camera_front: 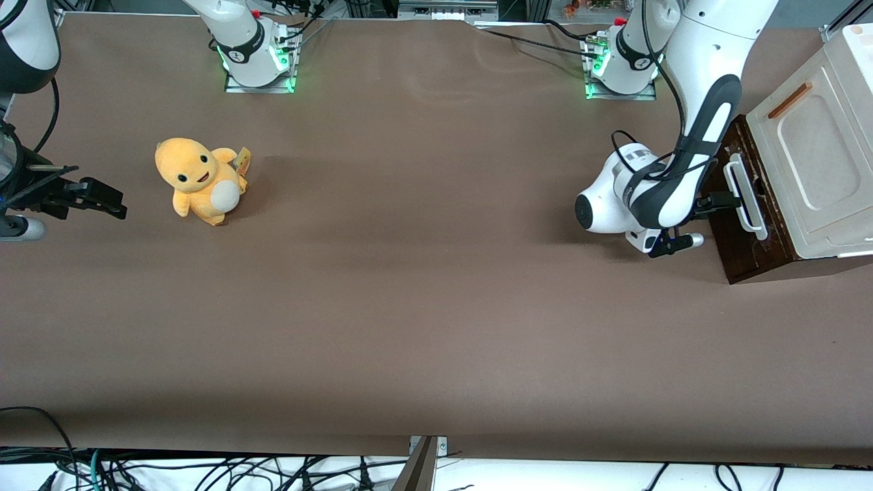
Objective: Open lower drawer with left arm only
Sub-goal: 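Lower the open left gripper around the lower drawer's white bar handle, then close the left gripper on the white bar handle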
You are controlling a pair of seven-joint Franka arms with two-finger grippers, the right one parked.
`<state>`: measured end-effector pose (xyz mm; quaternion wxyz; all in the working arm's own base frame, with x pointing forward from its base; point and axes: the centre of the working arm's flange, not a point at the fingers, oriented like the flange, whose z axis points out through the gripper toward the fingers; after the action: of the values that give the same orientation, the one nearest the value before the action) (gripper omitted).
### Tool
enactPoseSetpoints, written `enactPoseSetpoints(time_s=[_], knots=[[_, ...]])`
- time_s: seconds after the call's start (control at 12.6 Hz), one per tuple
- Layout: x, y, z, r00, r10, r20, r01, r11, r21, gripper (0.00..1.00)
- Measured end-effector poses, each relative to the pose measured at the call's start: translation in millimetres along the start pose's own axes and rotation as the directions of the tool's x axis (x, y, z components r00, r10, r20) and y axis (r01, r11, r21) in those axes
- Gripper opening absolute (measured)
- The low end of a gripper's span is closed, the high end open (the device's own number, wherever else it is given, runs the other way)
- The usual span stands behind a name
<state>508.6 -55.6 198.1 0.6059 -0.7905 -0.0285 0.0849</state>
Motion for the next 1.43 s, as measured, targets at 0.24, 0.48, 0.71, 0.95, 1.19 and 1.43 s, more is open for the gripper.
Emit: enactPoseSetpoints(time_s=[0.24, 0.48, 0.71, 0.95, 1.19, 1.43], knots=[[-3, 2, 10, 1.0, 0.01, 0.014, -0.01, 1.0, 0.009, 0.94], [-6, 5, 18, 0.999, 0.02, 0.025, -0.021, 1.0, 0.015, 0.94], [-6, 7, 26, 0.999, 0.031, 0.012, -0.031, 0.999, 0.038, 0.93], [-6, 9, 31, 0.999, 0.037, 0.018, -0.037, 0.998, 0.042, 0.87], [-7, 10, 33, 0.999, 0.038, 0.022, -0.039, 0.998, 0.043, 0.85], [-6, 9, 39, 0.999, 0.041, 0.018, -0.042, 0.998, 0.056, 0.81]])
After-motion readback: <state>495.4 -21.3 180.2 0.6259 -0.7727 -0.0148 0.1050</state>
